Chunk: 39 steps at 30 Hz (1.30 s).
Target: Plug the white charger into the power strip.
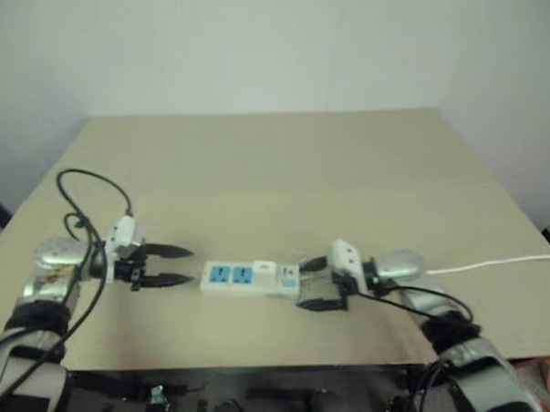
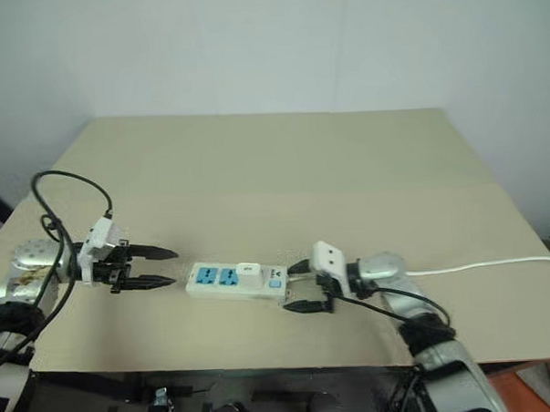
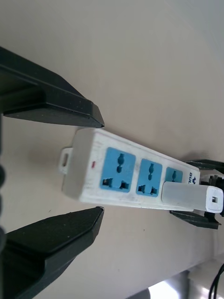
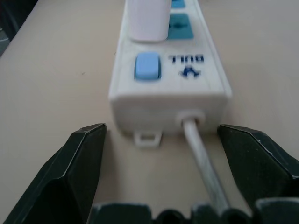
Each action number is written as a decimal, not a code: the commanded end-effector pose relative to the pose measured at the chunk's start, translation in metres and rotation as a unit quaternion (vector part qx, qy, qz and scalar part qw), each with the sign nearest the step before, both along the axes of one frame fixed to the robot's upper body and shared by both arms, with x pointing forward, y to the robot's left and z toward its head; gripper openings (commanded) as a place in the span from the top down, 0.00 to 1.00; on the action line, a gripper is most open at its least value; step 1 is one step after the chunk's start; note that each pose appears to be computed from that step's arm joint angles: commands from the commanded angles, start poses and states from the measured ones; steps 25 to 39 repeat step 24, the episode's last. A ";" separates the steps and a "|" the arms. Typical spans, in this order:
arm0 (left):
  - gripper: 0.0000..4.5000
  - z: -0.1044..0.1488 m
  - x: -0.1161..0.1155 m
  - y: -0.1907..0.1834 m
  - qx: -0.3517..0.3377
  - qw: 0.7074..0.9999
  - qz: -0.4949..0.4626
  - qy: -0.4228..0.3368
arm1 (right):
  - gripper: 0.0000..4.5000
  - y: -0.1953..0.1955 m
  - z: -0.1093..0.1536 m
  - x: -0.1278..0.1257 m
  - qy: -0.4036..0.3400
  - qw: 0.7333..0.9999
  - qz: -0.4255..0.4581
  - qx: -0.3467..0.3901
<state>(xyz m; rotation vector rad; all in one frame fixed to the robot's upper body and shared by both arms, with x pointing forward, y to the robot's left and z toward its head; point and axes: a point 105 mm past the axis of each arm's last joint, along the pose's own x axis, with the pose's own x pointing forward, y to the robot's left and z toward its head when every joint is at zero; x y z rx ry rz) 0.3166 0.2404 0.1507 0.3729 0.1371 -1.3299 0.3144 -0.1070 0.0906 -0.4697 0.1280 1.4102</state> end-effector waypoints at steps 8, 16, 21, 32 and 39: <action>0.35 0.027 -0.034 0.028 -0.002 0.998 0.051 -0.047 | 0.01 -0.084 0.068 -0.044 -0.070 0.994 -0.081 -0.038; 0.35 0.020 -0.055 0.031 0.012 0.994 0.094 -0.048 | 0.01 -0.113 0.067 -0.055 -0.067 0.986 -0.140 -0.060; 0.35 0.024 -0.065 0.028 0.004 0.995 0.098 -0.035 | 0.01 -0.122 0.066 -0.056 -0.050 0.984 -0.154 -0.069; 0.35 0.024 -0.069 0.027 0.003 0.995 0.095 -0.020 | 0.01 -0.125 0.065 -0.060 -0.057 0.983 -0.153 -0.080; 0.35 0.024 -0.069 0.027 0.003 0.995 0.095 -0.020 | 0.01 -0.125 0.065 -0.060 -0.057 0.983 -0.153 -0.080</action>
